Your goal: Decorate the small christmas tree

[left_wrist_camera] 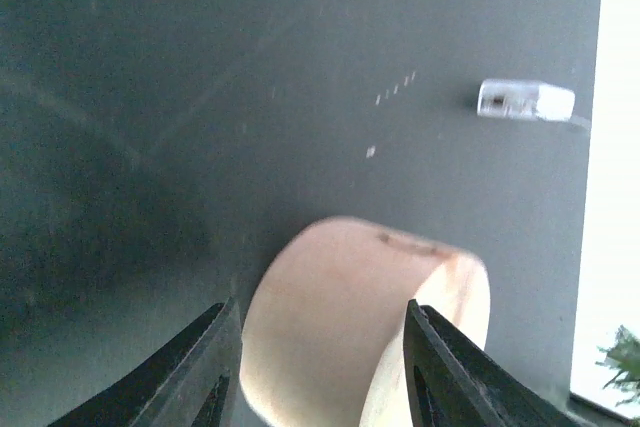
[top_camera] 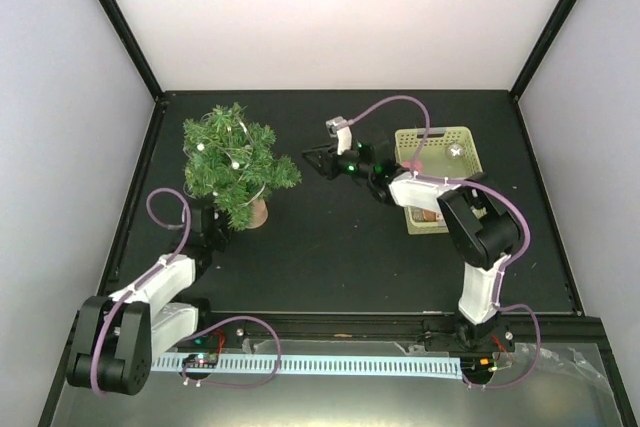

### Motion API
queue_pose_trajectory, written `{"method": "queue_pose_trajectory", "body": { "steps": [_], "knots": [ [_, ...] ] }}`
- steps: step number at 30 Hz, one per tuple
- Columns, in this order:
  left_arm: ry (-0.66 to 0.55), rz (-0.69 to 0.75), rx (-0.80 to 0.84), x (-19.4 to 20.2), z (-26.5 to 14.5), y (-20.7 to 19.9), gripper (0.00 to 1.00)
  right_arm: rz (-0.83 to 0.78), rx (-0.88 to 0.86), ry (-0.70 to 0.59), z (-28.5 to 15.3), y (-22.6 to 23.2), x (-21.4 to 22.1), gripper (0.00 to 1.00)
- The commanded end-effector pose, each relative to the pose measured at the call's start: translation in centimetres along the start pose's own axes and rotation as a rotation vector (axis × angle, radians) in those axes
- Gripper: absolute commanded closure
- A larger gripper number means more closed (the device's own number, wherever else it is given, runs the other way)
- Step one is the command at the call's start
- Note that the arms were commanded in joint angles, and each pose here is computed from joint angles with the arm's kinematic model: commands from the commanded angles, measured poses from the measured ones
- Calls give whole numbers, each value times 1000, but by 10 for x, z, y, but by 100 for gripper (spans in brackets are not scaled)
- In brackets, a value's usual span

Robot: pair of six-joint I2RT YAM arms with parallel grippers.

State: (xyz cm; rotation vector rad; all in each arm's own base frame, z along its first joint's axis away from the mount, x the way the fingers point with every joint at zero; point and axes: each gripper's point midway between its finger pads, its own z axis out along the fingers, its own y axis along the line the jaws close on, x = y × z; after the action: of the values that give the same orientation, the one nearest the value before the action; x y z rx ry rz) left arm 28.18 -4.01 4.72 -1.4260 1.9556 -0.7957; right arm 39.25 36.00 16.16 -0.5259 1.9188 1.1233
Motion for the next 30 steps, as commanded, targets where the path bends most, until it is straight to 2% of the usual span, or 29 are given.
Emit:
{"method": "queue_pose_trajectory", "body": {
  "steps": [1,4,7,9,10,12,15,19,24,30],
  "knots": [
    [-115,104,-10,-36,1,-21,54,-222,-106,35,16,8,-12,64],
    [-95,133,-38,-46,9,-23,54,-336,-164,68,25,4,-19,62],
    [-38,135,-50,-50,17,-24,54,-370,-139,100,37,-10,-35,58],
    [-3,138,-44,-51,20,-27,54,-321,-82,142,50,-27,-46,58],
    [-5,138,-48,-54,20,-27,54,-291,-55,132,58,-29,-66,58],
    [-20,143,-44,-58,18,-29,54,-163,-7,160,74,-43,-74,58],
    [-59,132,-38,-66,15,-30,51,59,9,169,98,-59,-67,59],
    [-50,45,-17,-72,18,-29,54,224,24,102,119,-73,-62,59],
    [-40,30,12,-70,15,-33,53,293,61,60,145,-76,-59,51],
    [-44,15,11,-73,8,-32,52,256,30,24,178,-56,-51,42]
  ]
}}
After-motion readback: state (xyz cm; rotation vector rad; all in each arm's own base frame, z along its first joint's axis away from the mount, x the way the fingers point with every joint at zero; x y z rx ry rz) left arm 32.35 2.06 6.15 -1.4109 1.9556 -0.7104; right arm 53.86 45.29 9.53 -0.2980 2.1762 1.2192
